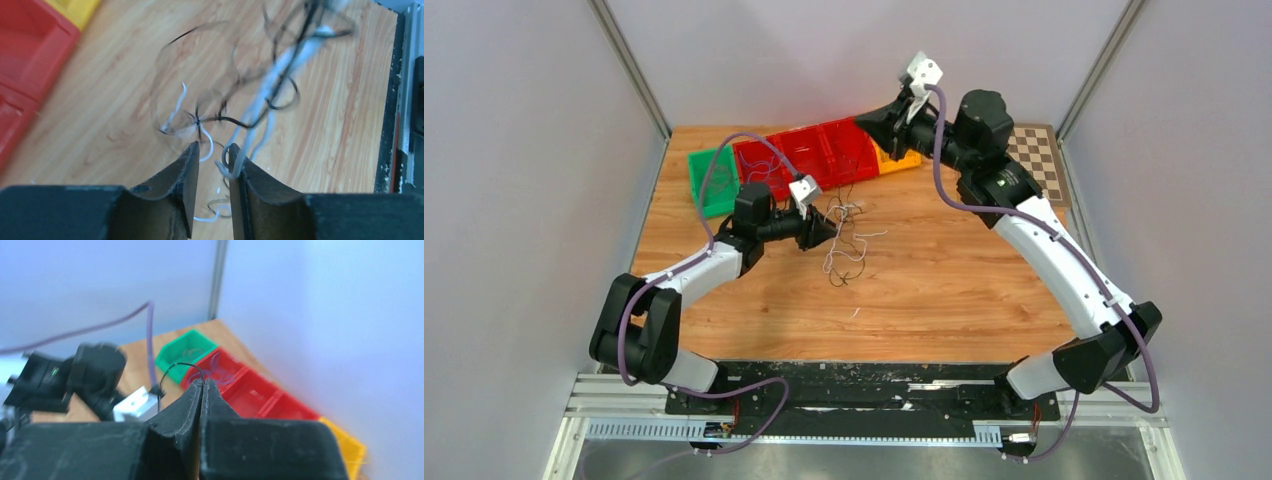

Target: Untangle the cables

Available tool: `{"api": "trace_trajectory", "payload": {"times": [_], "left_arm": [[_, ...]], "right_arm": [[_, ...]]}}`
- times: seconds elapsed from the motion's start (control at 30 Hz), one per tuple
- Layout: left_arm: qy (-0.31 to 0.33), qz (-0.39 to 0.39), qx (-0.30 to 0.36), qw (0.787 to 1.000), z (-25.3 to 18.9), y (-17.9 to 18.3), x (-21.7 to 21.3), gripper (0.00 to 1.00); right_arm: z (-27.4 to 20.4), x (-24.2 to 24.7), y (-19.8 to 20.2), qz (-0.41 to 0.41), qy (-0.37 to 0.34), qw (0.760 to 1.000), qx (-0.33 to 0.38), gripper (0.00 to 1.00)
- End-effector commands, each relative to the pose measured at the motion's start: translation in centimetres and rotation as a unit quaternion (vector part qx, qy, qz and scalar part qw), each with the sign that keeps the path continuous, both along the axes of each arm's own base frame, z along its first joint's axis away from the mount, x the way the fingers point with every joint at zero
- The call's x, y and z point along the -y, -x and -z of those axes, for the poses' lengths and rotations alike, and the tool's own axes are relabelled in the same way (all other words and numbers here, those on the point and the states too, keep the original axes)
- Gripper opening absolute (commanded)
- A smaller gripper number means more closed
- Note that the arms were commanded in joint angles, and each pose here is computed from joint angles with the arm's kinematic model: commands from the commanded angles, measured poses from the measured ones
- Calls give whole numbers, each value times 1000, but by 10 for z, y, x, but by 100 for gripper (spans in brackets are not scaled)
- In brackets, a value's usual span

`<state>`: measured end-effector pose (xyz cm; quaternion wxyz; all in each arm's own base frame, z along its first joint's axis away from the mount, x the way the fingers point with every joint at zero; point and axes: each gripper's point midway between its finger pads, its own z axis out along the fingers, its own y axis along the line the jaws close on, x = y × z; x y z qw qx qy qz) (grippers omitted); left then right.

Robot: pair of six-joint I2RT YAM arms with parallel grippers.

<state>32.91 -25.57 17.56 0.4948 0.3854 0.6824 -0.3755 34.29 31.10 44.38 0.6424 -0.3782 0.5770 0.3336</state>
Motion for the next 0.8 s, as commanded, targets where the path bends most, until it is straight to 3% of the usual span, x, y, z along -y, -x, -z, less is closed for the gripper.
{"api": "trace_trajectory", "payload": {"times": [0.0,0.03,0.1,0.5,0.77], "left_arm": [[3,-18,-45,999,21,7,-7,27],[-2,-24,-66,998,30,7,-10,18],[-5,-40,-100,994,42,7,-17,12],[-71,-94,-178,977,65,9,-70,1],[-128,-124,-207,962,82,18,-103,0]], "right_arm": [[-98,38,-10,109,-80,984,114,0],[-105,43,-12,124,-87,981,119,0],[-130,54,-11,143,-110,973,145,0],[-221,120,-14,236,-154,924,258,0],[-197,117,-34,234,-118,931,255,0]]}}
